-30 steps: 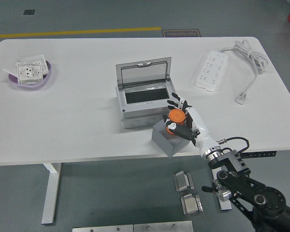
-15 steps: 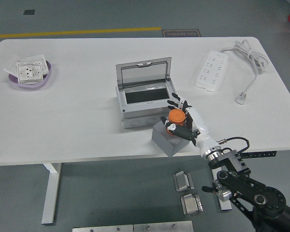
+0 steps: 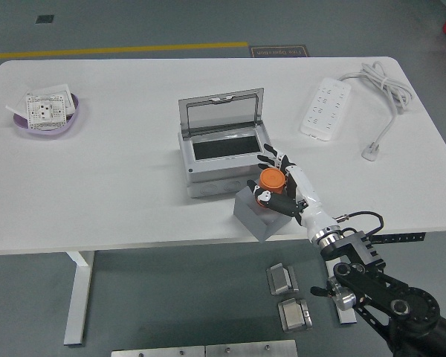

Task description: Pick up the cylinder from the cube,place it in the box,flap close box

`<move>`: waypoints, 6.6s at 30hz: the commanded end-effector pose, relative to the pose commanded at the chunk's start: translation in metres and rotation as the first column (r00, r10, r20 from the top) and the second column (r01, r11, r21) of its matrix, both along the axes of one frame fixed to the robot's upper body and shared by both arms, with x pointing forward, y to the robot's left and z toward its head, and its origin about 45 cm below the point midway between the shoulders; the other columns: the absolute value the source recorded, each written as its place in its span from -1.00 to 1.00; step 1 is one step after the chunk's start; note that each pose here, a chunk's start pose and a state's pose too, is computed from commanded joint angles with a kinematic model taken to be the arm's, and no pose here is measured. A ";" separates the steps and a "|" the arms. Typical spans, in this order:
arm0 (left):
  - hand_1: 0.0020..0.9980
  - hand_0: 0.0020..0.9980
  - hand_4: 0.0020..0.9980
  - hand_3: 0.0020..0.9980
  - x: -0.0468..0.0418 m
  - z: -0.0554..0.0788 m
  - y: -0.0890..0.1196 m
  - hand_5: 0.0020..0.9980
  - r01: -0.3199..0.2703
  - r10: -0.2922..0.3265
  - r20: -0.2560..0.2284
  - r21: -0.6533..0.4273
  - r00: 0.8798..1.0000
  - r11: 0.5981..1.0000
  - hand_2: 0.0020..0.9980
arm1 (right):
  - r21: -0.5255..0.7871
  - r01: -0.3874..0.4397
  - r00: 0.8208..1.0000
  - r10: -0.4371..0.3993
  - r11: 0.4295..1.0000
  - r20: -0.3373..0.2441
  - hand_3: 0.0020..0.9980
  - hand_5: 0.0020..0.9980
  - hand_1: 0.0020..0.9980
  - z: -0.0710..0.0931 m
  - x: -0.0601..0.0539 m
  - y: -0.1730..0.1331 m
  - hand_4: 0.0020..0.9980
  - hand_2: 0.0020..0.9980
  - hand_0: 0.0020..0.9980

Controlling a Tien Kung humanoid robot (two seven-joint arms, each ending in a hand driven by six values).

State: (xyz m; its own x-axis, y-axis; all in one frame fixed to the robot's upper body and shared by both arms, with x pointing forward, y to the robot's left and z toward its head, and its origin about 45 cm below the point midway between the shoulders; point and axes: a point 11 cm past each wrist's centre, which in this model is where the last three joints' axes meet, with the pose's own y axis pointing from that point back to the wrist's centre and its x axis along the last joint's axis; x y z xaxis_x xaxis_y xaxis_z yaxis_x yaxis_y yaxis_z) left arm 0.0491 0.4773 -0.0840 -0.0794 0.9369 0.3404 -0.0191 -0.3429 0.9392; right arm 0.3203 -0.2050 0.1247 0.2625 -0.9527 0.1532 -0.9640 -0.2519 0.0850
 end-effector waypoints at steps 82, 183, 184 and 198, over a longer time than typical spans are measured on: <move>0.37 0.40 0.51 0.47 0.0010 0.002 0.003 -0.35 0.005 -0.005 -0.001 0.009 1.000 1.000 0.04 | -0.755 -0.040 0.890 0.368 0.654 0.271 -0.17 -1.00 -0.51 0.097 0.114 0.074 -0.49 0.05 -0.84; 0.37 0.40 0.48 0.46 0.0093 0.001 -0.001 -0.37 0.021 -0.021 0.008 -0.002 1.000 1.000 0.03 | -0.919 -0.146 0.853 0.518 0.366 0.071 0.63 -0.35 0.47 0.071 0.134 0.066 0.84 0.50 0.77; 0.37 0.40 0.48 0.46 0.0086 0.001 -0.001 -0.37 0.020 -0.020 0.007 -0.002 1.000 1.000 0.03 | -0.913 -0.147 0.858 0.509 0.380 0.073 0.63 -0.35 0.47 0.071 0.132 0.063 0.84 0.50 0.77; 0.37 0.40 0.48 0.46 0.0015 0.000 -0.001 -0.36 0.011 -0.011 -0.004 -0.003 1.000 1.000 0.03 | -0.818 -0.043 0.890 0.395 0.573 0.229 0.62 -0.35 0.45 0.160 0.140 0.042 0.83 0.49 0.67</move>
State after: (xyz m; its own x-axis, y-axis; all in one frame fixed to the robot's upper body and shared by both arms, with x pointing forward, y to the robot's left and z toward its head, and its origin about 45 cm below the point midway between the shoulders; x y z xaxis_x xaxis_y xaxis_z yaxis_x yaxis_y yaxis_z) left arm 0.0506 0.4759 -0.0844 -0.0676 0.9388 0.3378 -0.0186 -0.3397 0.9403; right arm 0.4601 -0.1626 0.2847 0.2054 -0.3328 0.9204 -0.8854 -0.4639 0.0298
